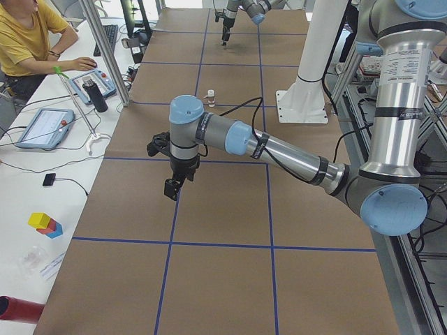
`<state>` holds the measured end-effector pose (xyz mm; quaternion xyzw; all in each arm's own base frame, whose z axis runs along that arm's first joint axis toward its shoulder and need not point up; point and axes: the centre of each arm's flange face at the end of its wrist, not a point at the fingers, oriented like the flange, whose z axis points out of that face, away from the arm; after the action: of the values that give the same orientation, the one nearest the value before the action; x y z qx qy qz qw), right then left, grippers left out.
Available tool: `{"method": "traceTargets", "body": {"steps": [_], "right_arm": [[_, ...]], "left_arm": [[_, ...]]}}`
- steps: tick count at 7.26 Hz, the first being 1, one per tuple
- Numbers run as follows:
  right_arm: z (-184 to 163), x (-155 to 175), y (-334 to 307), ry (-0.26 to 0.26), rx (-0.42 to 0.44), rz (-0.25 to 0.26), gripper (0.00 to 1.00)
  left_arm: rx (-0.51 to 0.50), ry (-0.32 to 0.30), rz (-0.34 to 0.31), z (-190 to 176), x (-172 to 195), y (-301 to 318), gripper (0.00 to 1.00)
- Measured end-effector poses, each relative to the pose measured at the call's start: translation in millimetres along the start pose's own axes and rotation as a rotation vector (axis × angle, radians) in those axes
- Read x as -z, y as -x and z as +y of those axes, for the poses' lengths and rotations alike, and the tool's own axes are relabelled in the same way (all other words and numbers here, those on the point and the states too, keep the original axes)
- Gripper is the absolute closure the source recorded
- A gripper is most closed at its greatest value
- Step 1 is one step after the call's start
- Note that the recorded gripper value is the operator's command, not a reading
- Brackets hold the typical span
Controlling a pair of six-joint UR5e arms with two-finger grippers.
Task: Assemble PPR valve and pipe with both arms
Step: 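Lower the right gripper onto the chrome threaded fitting and grasp it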
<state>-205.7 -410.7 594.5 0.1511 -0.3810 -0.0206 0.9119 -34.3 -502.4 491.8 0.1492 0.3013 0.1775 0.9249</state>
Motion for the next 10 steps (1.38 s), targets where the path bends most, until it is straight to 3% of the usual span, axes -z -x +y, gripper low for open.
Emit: {"method": "traceTargets", "body": {"steps": [4, 5, 6, 10], "right_arm": [[4.6, -1.1, -3.9, 0.006, 0.003, 0.007, 0.44], [5.4, -1.4, -4.6, 0.007, 0.003, 0.009, 0.57], [6.1, -1.7, -5.1, 0.009, 0.003, 0.01, 1.0], [1.0, -1.0, 2.1, 0.004, 0.028, -0.004, 1.0]], "left_arm": [[-0.001, 0.001, 0.001, 0.6, -0.3, 0.0, 0.0], [-0.001, 0.001, 0.001, 0.6, -0.6, 0.2, 0.0], [-0.001, 0.002, 0.002, 1.0, -1.0, 0.4, 0.0], [-0.001, 0.005, 0.002, 1.7, -2.3, 1.2, 0.0]]}}
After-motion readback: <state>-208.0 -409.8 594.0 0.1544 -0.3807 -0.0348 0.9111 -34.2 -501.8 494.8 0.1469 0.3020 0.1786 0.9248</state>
